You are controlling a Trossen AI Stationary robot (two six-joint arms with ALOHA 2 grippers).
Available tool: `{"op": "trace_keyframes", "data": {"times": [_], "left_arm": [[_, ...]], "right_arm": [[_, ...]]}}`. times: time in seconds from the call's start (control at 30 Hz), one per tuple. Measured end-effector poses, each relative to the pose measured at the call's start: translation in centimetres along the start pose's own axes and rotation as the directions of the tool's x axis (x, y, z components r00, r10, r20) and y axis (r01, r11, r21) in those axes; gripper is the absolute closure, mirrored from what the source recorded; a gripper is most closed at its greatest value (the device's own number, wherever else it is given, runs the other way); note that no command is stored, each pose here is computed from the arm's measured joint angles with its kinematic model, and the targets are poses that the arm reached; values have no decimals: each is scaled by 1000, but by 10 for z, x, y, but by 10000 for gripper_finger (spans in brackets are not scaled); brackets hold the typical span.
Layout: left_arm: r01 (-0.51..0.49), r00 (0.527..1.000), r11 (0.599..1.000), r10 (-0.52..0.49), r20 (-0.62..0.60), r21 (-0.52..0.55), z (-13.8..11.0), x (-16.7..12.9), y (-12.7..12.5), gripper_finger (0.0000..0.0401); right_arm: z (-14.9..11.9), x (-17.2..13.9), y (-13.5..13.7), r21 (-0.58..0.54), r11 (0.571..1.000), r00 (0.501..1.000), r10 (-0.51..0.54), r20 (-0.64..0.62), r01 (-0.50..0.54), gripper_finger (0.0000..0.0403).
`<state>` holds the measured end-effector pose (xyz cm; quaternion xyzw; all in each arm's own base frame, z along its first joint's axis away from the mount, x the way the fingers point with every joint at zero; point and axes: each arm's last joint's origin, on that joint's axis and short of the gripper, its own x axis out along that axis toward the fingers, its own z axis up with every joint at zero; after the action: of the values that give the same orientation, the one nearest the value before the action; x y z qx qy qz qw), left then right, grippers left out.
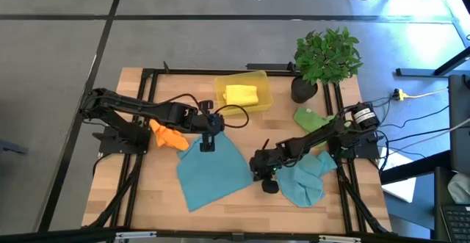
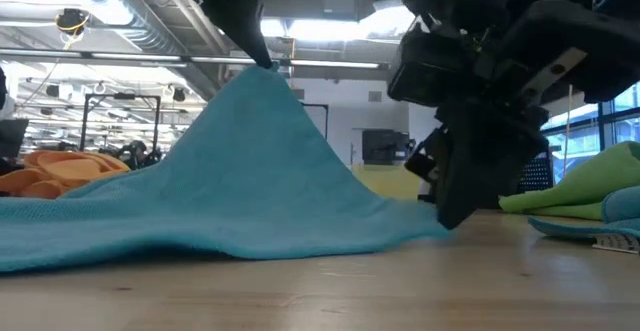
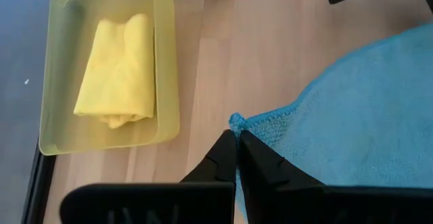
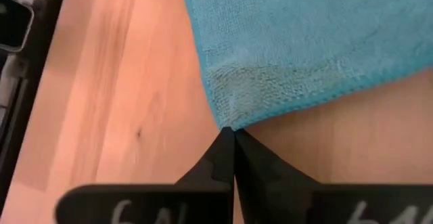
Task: Fold microfiber towels
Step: Fold the left blue microfiber towel
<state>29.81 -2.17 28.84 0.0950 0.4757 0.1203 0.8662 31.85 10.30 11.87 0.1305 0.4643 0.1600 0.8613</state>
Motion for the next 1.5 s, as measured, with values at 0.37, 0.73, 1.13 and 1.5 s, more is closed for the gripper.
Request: {"op": "trace_keyframes", "data": {"times": [0.37,0.73,1.13,1.5], "left_arm": [[-69,994,997,72,85,-37,19,-19,8,401],[-158,961,983,176,212,-99,47,-57,24,401],[-290,955,955,293,49,-64,34,-61,38,401],[-328,944,944,329,30,-41,28,-69,44,401]], "right_arm": [[4,-46,9,-33,989,990,-142,-5,142,401],[8,-141,13,-9,915,907,-398,140,403,402],[1,-239,3,121,818,760,-569,315,562,403],[34,-286,12,91,748,674,-638,373,658,403]]}}
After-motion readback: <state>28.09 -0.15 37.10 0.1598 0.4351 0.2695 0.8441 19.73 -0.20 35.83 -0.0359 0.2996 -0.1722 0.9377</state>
